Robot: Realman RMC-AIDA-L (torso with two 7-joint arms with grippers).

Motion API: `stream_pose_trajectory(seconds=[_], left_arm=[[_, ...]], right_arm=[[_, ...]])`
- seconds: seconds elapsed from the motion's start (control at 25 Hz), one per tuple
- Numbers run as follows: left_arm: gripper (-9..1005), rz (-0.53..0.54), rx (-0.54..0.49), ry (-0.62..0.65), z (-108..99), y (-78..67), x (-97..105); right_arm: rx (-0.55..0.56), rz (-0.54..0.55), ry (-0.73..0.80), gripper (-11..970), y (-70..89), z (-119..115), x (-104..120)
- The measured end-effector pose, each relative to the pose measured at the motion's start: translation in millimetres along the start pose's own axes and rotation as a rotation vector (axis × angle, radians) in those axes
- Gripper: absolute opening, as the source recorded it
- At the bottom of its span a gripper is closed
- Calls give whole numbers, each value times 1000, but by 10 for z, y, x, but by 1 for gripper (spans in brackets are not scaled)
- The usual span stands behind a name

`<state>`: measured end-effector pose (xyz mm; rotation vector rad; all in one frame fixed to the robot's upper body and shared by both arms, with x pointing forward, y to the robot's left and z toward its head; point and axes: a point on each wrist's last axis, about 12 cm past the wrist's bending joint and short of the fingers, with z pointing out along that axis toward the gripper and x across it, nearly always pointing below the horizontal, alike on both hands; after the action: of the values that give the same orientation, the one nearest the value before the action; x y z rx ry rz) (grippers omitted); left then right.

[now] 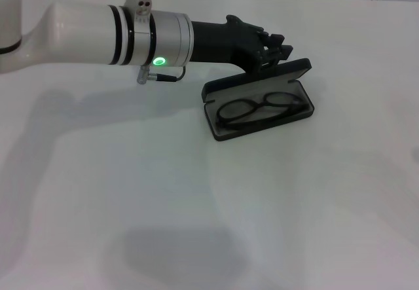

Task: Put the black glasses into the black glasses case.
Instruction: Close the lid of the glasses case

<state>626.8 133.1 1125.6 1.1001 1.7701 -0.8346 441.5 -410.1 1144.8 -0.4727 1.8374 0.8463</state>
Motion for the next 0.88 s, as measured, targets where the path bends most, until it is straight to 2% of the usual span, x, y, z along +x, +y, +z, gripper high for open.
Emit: stream_pose_trajectory(seconds=[0.08,0.88], left_arm=[[234,-1,-11,8,11,8,4],[230,-10,-91,124,38,80,190]], right_arm=[[-4,4,-5,-2,-3,-1,31],[-68,7,2,-1,-74,284,109]])
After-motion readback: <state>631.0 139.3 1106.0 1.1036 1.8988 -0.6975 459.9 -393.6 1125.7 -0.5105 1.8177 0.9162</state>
